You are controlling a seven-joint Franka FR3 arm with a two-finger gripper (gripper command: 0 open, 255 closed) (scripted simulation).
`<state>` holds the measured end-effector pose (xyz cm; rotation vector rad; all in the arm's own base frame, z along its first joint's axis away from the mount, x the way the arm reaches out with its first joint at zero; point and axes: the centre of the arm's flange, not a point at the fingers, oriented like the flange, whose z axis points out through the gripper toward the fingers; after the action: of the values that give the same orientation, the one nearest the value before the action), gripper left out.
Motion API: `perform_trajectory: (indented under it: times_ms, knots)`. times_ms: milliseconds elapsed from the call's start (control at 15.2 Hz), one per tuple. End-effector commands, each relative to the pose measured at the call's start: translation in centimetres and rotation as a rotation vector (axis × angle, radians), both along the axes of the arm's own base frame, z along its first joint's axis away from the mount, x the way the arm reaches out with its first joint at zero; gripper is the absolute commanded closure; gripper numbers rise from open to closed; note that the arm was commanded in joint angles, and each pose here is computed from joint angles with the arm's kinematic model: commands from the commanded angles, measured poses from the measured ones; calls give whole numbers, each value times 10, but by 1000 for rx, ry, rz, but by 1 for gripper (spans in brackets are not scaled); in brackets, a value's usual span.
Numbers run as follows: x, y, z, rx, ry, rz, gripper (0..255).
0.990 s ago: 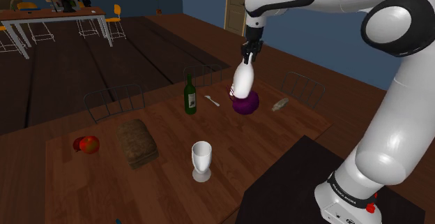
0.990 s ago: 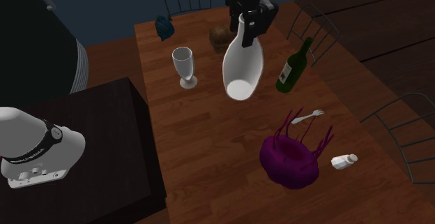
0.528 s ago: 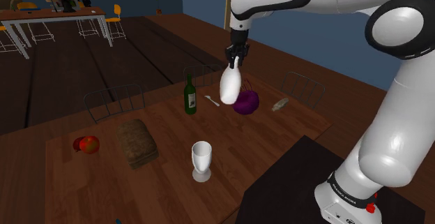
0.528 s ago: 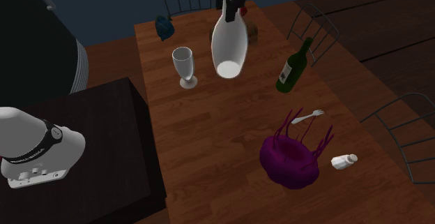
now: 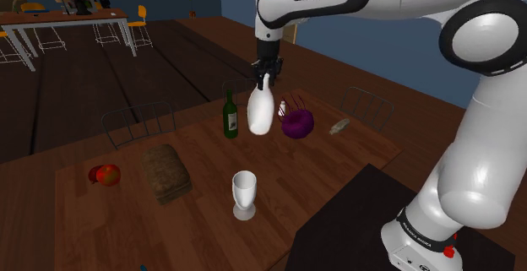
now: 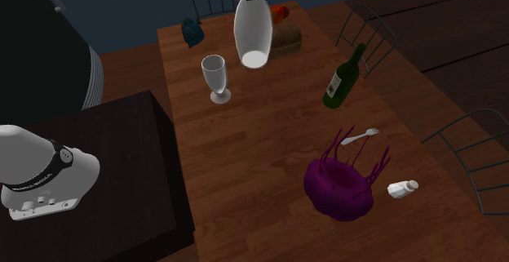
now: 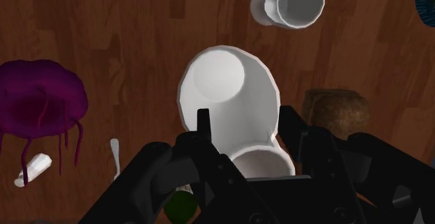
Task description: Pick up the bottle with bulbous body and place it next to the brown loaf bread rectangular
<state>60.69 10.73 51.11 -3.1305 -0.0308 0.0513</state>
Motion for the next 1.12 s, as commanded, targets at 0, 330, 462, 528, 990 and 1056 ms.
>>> perform_trajectory:
  times_ms: [0, 330, 462, 528, 990, 1056]
  knots:
    - [0, 29, 1, 0, 0, -2, 255]
    - [1, 95, 2, 0, 0, -2, 255]
    - [2, 121, 2, 0, 0, -2, 255]
    - [2, 134, 2, 0, 0, -2, 255]
    - [4, 227, 2, 0, 0, -2, 255]
    - [5, 240, 2, 0, 0, -2, 255]
